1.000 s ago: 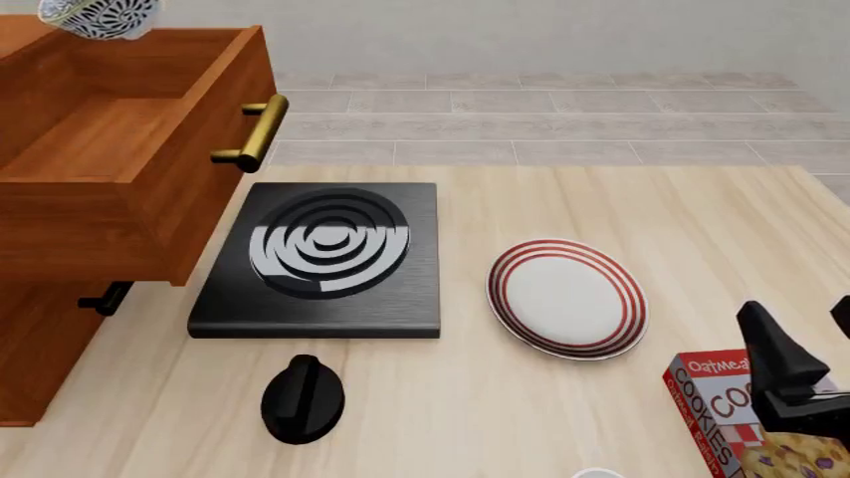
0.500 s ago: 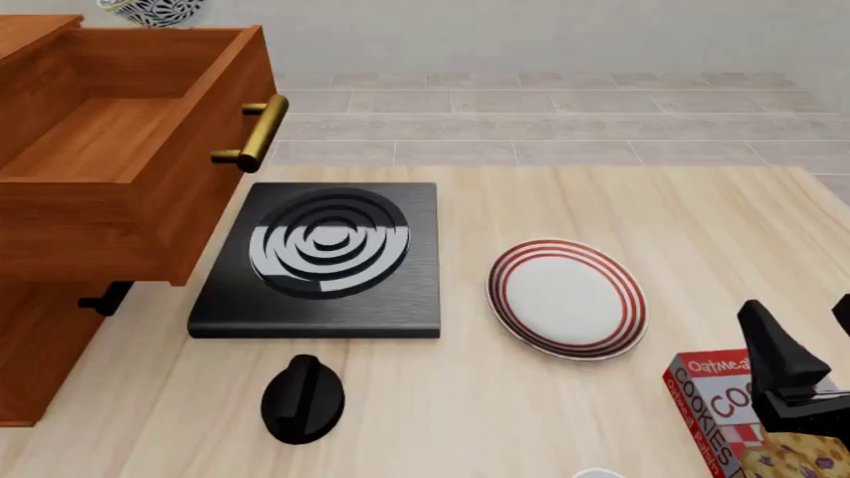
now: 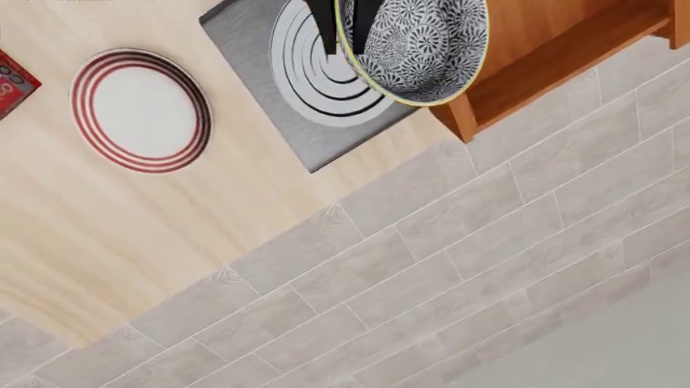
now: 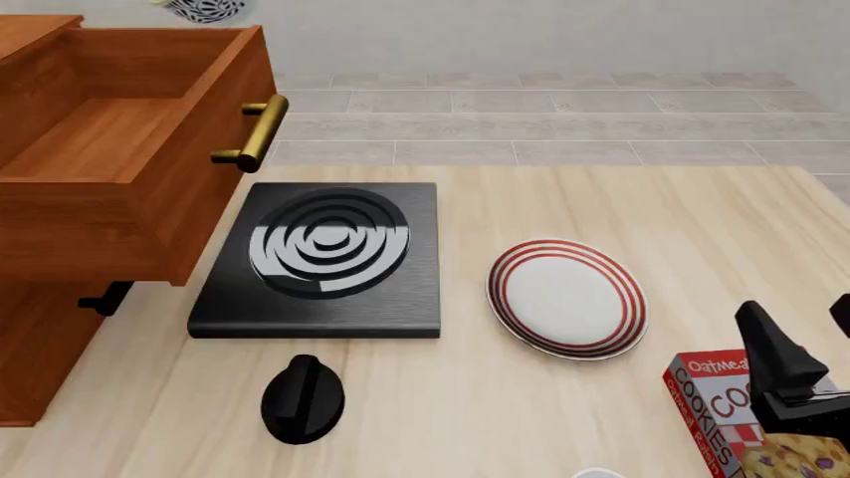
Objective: Pick the akita bowl in the top layer of the wooden cabinet and place it on the plate.
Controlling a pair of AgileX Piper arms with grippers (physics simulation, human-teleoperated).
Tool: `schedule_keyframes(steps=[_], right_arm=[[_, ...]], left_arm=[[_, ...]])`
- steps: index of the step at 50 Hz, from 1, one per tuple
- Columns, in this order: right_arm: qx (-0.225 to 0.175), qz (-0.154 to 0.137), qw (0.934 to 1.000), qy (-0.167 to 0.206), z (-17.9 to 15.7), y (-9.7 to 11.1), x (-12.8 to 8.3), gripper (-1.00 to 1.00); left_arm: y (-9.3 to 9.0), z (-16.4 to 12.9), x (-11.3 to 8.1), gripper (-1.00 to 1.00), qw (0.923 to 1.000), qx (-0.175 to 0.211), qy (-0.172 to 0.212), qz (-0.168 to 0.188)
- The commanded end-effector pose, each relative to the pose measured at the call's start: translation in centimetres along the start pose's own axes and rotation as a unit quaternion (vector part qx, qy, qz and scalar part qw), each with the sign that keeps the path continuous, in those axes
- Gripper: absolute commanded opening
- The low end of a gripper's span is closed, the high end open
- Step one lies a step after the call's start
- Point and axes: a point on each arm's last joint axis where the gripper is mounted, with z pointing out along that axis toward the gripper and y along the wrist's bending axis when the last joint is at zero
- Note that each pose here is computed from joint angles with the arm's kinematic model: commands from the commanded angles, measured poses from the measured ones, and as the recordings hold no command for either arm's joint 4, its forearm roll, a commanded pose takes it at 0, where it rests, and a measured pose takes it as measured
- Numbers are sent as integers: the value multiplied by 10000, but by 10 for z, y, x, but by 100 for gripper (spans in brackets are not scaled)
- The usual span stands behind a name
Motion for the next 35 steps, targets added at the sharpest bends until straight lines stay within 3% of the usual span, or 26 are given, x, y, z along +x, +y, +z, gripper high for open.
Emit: schedule_keyframes(steps=[1, 35], right_arm=[[-19, -18, 10000, 26, 0, 0, 1, 100], [-94, -95, 9999, -19, -3, 1, 1, 100]], left_arm=[[-8, 2, -2, -100, 9997, 91, -111, 211], [-39, 27, 8, -100, 9961, 493, -145, 714]])
